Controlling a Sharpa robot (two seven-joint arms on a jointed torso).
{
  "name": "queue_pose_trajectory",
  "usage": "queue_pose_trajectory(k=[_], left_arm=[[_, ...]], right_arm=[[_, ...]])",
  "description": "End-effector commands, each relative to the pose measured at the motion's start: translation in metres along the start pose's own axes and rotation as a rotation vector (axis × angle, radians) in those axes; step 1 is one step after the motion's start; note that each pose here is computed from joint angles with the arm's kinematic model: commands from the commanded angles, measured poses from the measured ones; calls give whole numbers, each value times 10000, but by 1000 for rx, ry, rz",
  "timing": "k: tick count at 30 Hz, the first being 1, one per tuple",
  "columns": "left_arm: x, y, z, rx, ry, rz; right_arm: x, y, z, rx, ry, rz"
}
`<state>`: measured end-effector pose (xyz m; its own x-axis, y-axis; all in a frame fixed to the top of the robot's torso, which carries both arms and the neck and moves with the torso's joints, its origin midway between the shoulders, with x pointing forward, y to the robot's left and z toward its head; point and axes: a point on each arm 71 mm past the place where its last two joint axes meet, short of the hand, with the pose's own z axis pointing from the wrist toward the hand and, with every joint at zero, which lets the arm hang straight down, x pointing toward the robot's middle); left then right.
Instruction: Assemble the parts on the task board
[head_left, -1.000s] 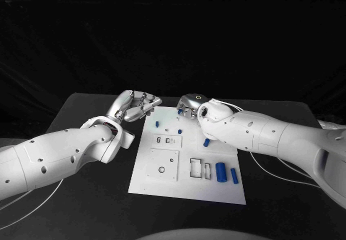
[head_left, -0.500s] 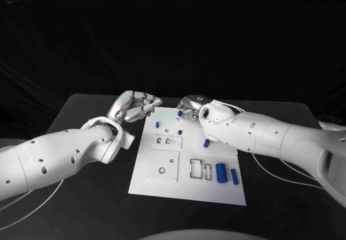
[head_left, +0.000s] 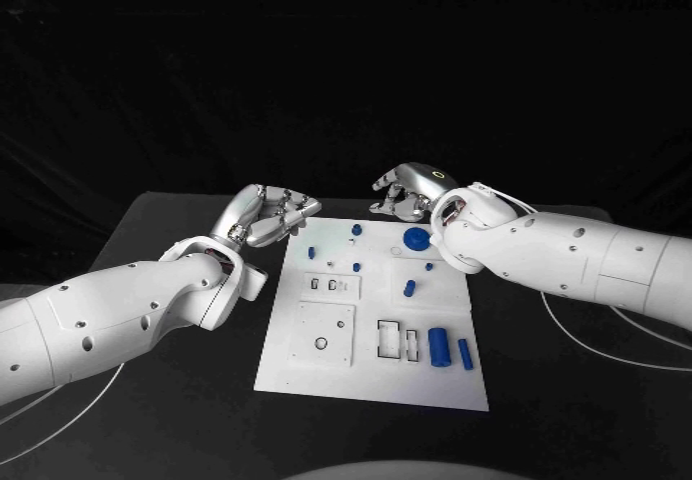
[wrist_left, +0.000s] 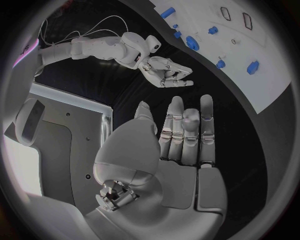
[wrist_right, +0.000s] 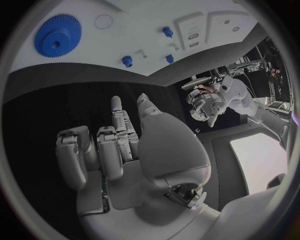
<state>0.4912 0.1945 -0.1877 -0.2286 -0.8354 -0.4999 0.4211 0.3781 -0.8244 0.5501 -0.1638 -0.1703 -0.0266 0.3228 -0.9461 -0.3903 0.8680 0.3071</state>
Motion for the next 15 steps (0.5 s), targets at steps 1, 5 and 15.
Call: queue_pose_trajectory(k=[1,5,15], left_arm=[[2,-14,15,6,1,-4],[-2,-4,21,2,-2,-1],[10,0,33,3,2,0]], right_arm=[[-80,-28,-92,8,-32,64],[-147,-129,-212,33,-18,71],[-117,-301,-304,125,65,48]])
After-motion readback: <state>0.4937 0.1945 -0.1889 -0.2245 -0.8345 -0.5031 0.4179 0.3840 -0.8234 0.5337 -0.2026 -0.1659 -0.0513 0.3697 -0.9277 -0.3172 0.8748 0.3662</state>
